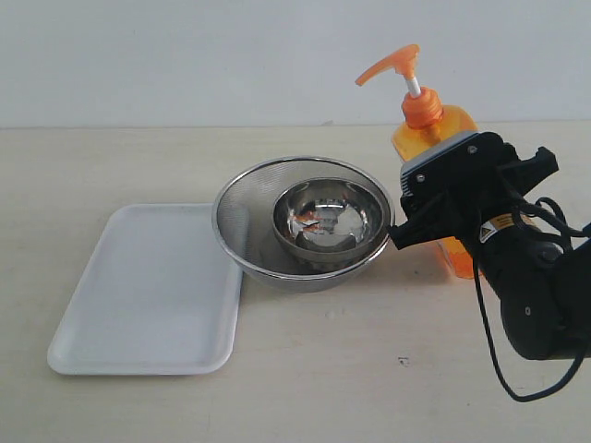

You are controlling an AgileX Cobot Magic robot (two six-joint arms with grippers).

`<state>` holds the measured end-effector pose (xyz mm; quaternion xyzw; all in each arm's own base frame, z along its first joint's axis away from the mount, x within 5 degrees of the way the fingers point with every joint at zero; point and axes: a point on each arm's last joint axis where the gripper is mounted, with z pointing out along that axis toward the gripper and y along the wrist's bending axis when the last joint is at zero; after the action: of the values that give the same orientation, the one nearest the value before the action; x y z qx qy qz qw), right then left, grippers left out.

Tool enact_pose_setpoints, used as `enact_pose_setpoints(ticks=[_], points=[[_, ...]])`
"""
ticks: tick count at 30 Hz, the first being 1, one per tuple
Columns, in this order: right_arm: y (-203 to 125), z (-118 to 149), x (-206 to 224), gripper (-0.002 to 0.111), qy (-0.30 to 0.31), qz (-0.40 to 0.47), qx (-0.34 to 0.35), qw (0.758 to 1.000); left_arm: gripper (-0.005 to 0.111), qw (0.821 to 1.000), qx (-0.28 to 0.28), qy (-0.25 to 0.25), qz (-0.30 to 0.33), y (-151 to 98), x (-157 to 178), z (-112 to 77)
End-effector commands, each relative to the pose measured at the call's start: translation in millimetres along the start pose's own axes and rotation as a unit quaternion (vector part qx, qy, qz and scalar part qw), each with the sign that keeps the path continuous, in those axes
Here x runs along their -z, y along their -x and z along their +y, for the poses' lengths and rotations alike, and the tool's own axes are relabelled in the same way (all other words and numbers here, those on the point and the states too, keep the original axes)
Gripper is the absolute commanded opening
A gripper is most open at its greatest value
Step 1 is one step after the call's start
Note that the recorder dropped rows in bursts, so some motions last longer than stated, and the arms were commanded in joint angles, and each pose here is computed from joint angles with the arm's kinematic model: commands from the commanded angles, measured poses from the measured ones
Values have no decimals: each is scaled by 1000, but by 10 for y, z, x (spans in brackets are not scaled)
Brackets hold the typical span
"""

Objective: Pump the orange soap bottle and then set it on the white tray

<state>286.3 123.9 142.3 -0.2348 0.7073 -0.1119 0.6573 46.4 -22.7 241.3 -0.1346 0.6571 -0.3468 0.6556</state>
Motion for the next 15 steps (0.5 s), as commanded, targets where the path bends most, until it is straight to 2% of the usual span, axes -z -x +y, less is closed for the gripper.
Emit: enact_pose_setpoints(ticks=[1, 6, 8, 12, 15], points=[[130, -75, 15, 0, -27, -45, 1, 999, 5, 999, -11, -39, -19, 193, 55, -224], [130, -75, 15, 0, -27, -45, 0, 999, 5, 998, -28, -47, -37, 281, 81, -297], [130, -75, 15, 0, -27, -45, 0, 999, 5, 995, -71, -57, -43, 345, 99, -372], [131, -73, 15, 0, -26, -46, 0, 999, 5, 990, -110, -79, 32, 409, -91, -522], [131, -74, 15, 0, -26, -45, 0, 999, 5, 981, -134, -92, 108, 409, -414, -546]])
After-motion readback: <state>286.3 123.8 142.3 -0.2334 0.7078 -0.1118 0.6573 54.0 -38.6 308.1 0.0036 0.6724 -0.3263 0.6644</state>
